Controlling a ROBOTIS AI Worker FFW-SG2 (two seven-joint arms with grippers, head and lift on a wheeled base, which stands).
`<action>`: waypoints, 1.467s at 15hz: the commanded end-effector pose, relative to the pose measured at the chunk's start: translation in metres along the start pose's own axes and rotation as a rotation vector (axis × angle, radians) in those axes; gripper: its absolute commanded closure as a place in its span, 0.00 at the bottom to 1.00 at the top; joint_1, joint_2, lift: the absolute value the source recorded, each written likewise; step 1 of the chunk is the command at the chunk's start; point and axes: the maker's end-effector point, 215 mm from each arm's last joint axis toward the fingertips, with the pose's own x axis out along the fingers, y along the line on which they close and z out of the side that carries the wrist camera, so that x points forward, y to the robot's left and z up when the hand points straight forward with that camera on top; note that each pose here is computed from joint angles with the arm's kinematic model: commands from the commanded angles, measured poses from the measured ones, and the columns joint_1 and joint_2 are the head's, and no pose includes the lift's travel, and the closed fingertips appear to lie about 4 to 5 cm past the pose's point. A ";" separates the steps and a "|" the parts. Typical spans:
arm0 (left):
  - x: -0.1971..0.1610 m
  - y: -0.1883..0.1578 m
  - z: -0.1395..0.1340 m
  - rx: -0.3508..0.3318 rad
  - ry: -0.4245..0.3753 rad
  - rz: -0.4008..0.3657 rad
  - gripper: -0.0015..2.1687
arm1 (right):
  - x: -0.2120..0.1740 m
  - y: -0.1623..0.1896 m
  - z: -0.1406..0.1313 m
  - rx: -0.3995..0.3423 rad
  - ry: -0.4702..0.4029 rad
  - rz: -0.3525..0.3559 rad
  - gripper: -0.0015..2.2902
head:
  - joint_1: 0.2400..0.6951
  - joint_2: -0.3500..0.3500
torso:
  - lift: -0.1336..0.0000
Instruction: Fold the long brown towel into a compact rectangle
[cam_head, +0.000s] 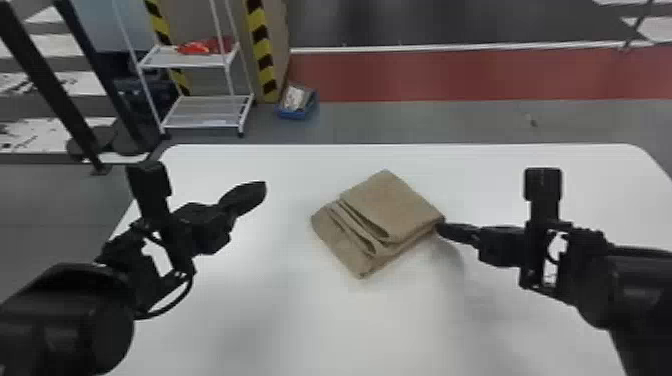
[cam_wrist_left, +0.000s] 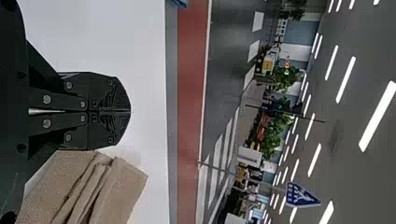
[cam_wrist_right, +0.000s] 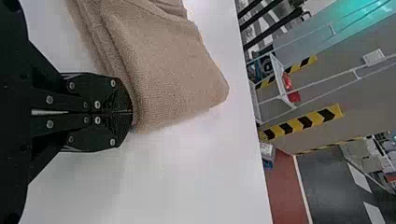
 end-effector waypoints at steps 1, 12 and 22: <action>0.000 0.004 -0.001 -0.003 0.004 0.004 0.61 | 0.027 -0.010 0.033 -0.016 0.000 -0.011 0.88 | 1.00 0.63 | 0.08; 0.037 -0.016 -0.036 0.012 0.006 -0.031 0.61 | -0.125 -0.106 0.024 0.175 -0.297 0.083 0.88 | 1.00 0.49 | 0.08; 0.066 -0.059 -0.091 0.045 0.078 -0.080 0.61 | -0.243 -0.143 0.026 0.263 -0.446 0.113 0.88 | 1.00 0.14 | 0.08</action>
